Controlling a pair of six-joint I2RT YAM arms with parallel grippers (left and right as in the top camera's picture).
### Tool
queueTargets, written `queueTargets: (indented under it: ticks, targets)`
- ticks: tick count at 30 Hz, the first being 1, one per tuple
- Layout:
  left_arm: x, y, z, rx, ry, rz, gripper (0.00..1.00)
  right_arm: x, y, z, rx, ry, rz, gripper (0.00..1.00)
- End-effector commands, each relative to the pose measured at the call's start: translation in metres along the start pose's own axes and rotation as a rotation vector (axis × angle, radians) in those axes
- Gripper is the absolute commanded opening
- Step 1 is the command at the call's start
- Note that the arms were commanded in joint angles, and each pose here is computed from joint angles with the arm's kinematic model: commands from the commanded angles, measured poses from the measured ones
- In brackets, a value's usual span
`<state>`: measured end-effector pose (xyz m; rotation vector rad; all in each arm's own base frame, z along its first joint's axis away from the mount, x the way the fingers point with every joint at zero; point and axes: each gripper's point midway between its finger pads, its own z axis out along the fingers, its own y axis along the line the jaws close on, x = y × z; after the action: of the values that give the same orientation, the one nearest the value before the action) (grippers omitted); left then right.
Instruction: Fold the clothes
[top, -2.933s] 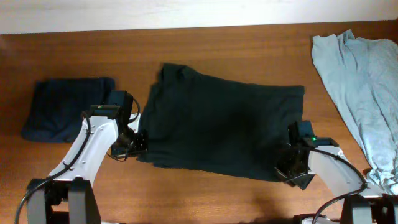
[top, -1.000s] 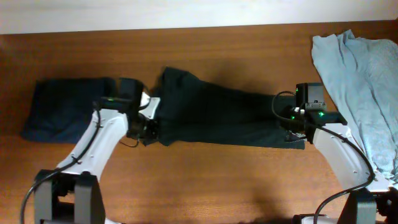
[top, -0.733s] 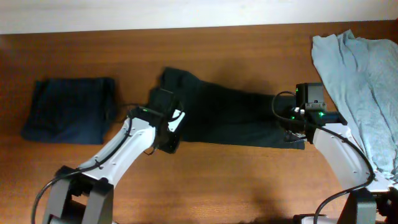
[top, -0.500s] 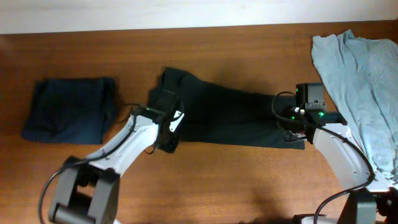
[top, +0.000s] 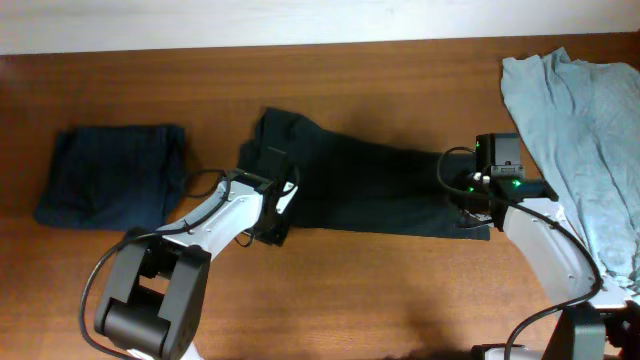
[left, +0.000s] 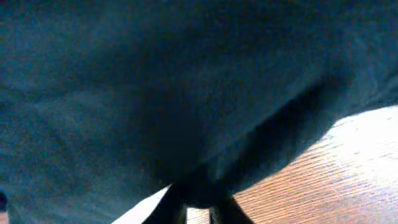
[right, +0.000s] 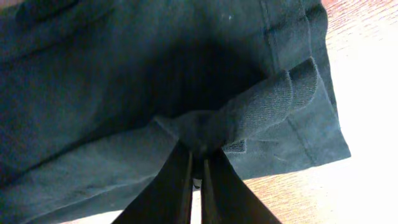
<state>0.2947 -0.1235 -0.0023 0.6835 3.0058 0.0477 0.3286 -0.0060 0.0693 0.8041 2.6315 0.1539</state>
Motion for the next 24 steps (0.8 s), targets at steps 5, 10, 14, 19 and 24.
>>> queueTargets:
  ticks: [5,10,14,19,24]
  targets:
    - [0.001,0.007,-0.016,-0.038,0.030,-0.016,0.01,-0.004,0.002,-0.001,0.005,-0.013,-0.004,0.05]
    - [-0.018,0.015,-0.061,-0.069,-0.059,-0.045,0.00,-0.004,0.002,-0.001,0.005,-0.013,-0.004,0.05]
    - [-0.033,0.026,-0.087,-0.121,-0.151,-0.055,0.01,-0.004,0.002,-0.001,0.004,-0.013,-0.004,0.05]
    - [-0.051,0.043,-0.096,-0.217,-0.227,-0.071,0.00,-0.004,0.002,-0.001,0.005,-0.013,-0.004,0.06]
    - [-0.082,0.045,-0.105,-0.232,-0.350,-0.016,0.01,-0.004,0.002,-0.001,0.003,-0.016,-0.004,0.05]
